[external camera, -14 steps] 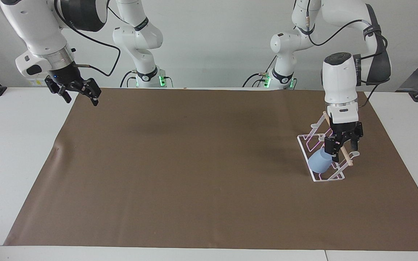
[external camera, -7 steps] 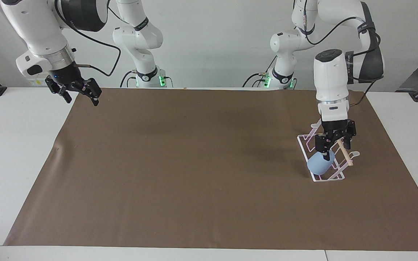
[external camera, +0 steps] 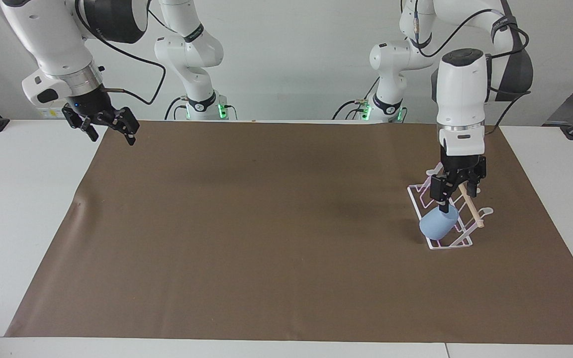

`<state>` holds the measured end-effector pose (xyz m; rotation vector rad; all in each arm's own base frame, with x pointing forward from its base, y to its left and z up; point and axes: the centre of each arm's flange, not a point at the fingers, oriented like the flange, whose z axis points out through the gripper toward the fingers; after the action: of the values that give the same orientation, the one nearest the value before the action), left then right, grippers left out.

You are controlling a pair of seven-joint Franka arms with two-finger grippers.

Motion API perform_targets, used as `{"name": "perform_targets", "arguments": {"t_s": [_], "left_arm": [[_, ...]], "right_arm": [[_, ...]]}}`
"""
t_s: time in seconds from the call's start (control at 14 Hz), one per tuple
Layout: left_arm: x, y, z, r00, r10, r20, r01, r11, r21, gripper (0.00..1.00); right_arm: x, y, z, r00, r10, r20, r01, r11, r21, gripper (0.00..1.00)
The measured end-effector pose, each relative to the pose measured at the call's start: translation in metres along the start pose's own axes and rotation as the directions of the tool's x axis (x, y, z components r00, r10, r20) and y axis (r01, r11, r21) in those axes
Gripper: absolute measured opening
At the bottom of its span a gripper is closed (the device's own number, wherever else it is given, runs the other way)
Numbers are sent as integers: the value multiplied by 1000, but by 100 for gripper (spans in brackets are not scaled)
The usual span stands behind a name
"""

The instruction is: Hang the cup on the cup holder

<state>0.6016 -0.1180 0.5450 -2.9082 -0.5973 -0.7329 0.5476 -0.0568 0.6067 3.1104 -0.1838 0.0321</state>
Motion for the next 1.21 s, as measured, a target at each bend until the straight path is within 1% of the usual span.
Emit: {"name": "perform_targets", "arguments": {"t_s": [0.14,0.36,0.43,0.57,0.71,0.93,1.07,1.21], "left_arm": [[13,-9,-16,997,51,61,-51,999,2,100],[21,-32,-28,979,151,140,-152,988,-2,100],[20,-42,-32,965,196,172,-199,980,-5,100],[16,-57,-44,921,302,245,-308,951,-12,100],[13,-61,-64,880,369,298,-373,927,-46,100],[11,-59,-89,844,400,357,-397,914,-87,100],[9,-64,-93,815,421,398,-407,905,-122,100],[14,-81,-88,808,405,427,-376,914,-155,100]], "right_arm": [[0,0,0,1000,0,0,0,1000,0,100],[0,0,0,1000,0,0,0,1000,0,100],[0,0,0,1000,0,0,0,1000,0,100],[0,0,0,1000,0,0,0,1000,0,100],[0,0,0,1000,0,0,0,1000,0,100],[0,0,0,1000,0,0,0,1000,0,100],[0,0,0,1000,0,0,0,1000,0,100],[0,0,0,1000,0,0,0,1000,0,100]]}}
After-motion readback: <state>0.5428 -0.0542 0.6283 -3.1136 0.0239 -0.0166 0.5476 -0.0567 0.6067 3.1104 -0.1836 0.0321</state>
